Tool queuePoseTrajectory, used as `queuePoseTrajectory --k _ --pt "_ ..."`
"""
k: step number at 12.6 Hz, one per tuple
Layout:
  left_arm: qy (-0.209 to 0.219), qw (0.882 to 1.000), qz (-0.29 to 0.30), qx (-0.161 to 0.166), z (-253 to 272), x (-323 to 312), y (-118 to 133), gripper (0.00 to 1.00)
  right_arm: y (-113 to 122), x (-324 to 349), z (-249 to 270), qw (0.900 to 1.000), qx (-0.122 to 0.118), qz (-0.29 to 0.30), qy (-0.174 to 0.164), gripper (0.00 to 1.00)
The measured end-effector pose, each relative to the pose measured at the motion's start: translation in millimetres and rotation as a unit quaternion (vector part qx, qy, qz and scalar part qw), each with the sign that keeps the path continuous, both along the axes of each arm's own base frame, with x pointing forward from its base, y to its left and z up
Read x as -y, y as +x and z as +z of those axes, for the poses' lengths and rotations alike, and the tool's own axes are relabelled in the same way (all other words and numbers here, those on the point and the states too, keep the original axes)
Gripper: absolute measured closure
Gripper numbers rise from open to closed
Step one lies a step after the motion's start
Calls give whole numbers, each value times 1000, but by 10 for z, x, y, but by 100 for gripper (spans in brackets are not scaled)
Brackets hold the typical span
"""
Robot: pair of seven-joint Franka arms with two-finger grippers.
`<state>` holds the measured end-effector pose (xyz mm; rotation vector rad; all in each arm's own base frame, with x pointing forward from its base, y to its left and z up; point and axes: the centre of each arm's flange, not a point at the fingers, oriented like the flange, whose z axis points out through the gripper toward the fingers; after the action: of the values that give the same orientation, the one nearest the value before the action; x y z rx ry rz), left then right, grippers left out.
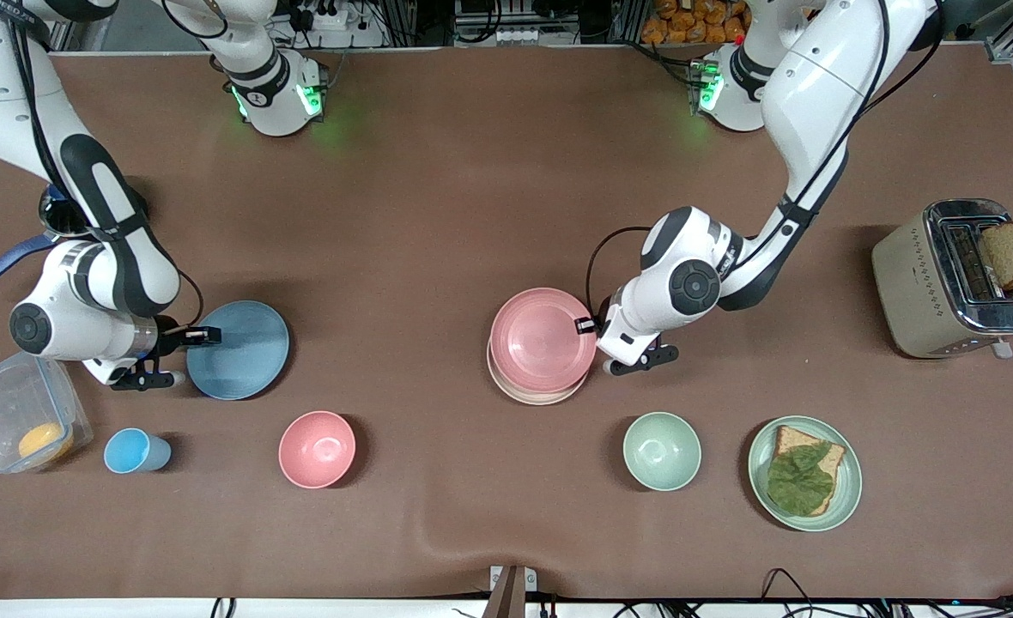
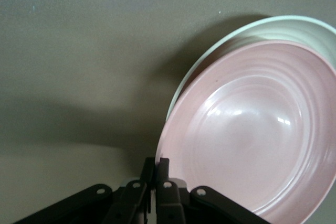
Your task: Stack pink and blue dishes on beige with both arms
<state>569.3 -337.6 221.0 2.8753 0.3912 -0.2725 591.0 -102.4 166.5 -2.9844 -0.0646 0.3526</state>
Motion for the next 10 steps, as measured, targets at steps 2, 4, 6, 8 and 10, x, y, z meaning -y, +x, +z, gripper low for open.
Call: queuePoseTrajectory --k 2,4,6,8,10 --pt "-2 1000 2 1 -7 -1 34 96 7 -1 7 1000 1 1 0 74" --pt "-3 1000 6 0 -47 -17 81 96 22 -23 29 1000 2 3 1 88" --pt "-6 1000 9 0 -94 -10 113 96 52 -77 146 1000 -2 9 3 100" --pt "-7 1000 9 1 -110 6 120 96 136 -175 465 1000 -6 21 4 100" --pt "-8 1000 8 2 -101 15 125 89 215 -281 847 999 -6 32 3 100"
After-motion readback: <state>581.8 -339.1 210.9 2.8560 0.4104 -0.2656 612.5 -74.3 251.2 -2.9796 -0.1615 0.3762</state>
